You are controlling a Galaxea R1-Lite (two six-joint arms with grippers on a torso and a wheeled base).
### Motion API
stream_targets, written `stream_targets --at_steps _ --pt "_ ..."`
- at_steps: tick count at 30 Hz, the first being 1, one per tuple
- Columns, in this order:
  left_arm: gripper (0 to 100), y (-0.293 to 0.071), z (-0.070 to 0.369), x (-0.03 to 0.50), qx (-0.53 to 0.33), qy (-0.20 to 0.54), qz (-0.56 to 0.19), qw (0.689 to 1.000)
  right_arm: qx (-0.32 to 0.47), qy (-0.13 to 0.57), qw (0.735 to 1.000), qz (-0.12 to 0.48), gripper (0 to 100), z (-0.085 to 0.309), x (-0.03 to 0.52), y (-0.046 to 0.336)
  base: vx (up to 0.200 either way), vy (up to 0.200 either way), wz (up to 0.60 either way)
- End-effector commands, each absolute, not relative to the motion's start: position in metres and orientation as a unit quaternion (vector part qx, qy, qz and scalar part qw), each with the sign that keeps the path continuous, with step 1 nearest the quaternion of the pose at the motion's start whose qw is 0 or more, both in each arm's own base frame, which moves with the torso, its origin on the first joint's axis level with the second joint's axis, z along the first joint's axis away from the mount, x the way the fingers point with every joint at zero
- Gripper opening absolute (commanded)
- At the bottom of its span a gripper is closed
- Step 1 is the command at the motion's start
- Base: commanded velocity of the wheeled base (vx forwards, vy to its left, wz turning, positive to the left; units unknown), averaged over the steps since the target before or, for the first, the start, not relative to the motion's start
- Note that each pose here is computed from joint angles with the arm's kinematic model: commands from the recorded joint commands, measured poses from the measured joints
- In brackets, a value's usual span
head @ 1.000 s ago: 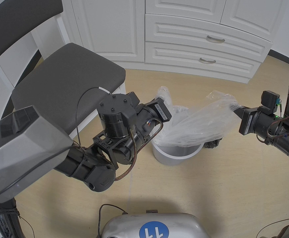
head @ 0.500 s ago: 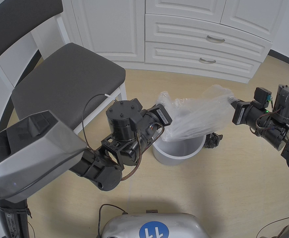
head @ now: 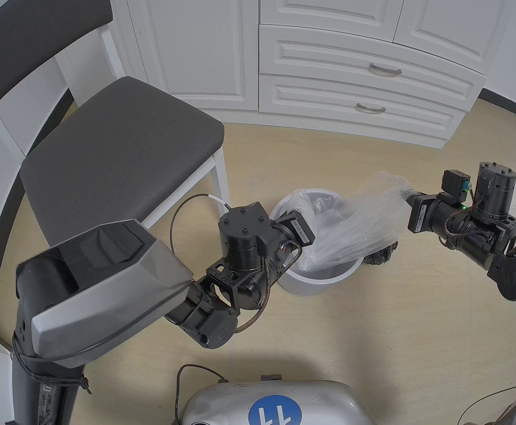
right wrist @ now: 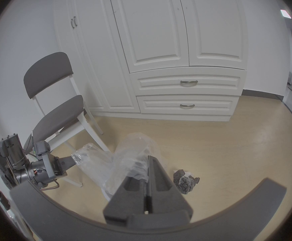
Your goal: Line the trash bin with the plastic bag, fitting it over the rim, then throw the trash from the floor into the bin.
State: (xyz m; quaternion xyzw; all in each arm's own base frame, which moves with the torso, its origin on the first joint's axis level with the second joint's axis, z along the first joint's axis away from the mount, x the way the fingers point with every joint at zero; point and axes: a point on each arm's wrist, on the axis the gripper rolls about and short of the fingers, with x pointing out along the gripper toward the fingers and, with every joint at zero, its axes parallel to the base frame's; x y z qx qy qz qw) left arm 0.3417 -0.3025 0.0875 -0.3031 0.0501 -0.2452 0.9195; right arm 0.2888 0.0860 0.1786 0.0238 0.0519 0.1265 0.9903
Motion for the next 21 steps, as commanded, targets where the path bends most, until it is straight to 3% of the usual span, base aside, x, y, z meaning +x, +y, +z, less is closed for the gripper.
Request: stream_targets --at_steps 1,12,21 --pt "0 -0.308 0.069 0.349 -0.299 0.060 -0.240 0.922 0.022 0.068 0.990 0.119 0 0.168 0.299 0.080 0.000 0.000 0.00" --pt "0 -0.295 0.059 0.367 -0.317 0.070 -0.213 0.922 0.011 0.084 0.989 0.118 0 0.151 0.315 0.078 0.000 0.000 0.00" --pt "0 -0.292 0.025 0.388 -0.310 0.086 -0.192 0.927 0.013 0.082 0.990 0.114 0 0.134 0.329 0.078 0.000 0.000 0.00"
